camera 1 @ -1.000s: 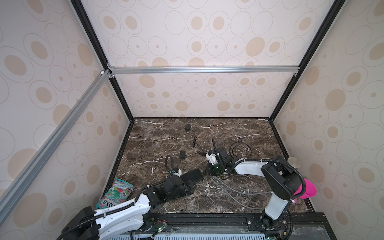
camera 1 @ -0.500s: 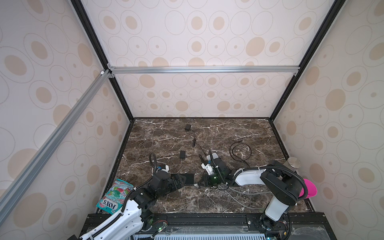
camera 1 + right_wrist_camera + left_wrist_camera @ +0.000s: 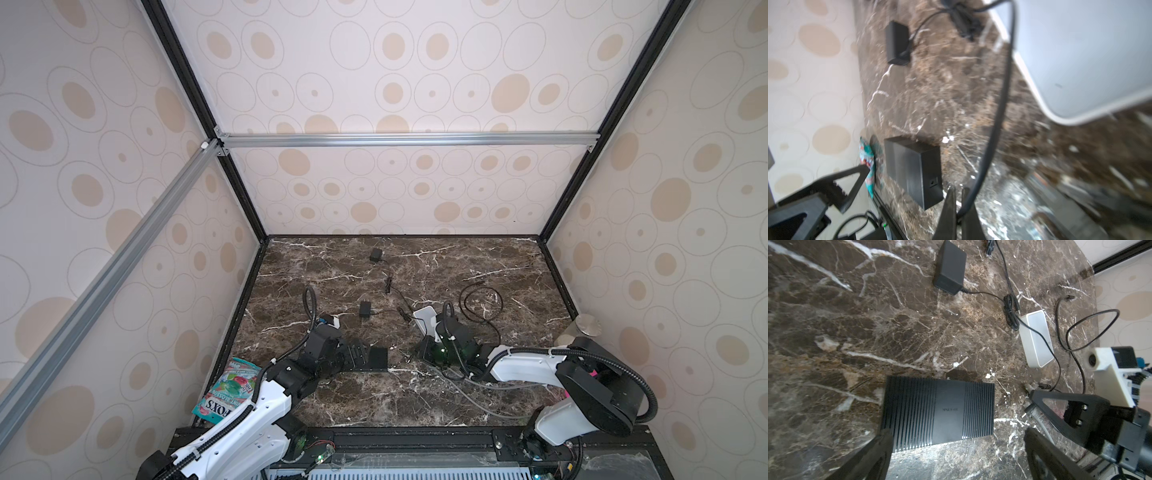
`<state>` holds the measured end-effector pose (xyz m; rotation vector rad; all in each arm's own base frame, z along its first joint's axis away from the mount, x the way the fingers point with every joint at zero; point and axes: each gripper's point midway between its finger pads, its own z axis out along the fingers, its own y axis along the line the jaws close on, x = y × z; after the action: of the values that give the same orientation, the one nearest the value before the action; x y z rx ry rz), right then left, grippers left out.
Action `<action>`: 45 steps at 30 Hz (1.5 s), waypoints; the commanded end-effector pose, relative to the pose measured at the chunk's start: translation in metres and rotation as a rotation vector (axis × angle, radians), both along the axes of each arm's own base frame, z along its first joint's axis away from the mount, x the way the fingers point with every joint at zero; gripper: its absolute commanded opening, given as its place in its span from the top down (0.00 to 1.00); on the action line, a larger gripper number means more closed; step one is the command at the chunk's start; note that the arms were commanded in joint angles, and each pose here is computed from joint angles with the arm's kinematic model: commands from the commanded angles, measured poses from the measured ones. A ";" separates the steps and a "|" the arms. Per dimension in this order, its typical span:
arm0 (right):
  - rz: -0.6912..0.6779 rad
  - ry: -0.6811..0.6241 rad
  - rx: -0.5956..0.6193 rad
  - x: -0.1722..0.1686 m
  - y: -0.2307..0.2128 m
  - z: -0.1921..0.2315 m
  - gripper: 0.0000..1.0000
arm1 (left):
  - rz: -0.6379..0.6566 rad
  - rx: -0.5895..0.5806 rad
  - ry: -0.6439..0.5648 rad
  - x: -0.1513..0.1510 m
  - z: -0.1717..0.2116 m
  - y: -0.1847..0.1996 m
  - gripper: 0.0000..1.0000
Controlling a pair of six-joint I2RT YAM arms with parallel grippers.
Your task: Insert the plug into the switch port
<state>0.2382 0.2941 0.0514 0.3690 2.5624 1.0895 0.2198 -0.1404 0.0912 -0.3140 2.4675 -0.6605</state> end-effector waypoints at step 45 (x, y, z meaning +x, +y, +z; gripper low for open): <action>-0.088 0.198 -0.072 0.001 0.037 -0.015 1.00 | -0.232 -0.008 -0.207 0.031 0.047 -0.035 0.48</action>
<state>0.2414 0.3325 0.0369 0.7874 2.6484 1.0190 0.2376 -0.1723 0.1162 -0.0881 2.3704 -0.8192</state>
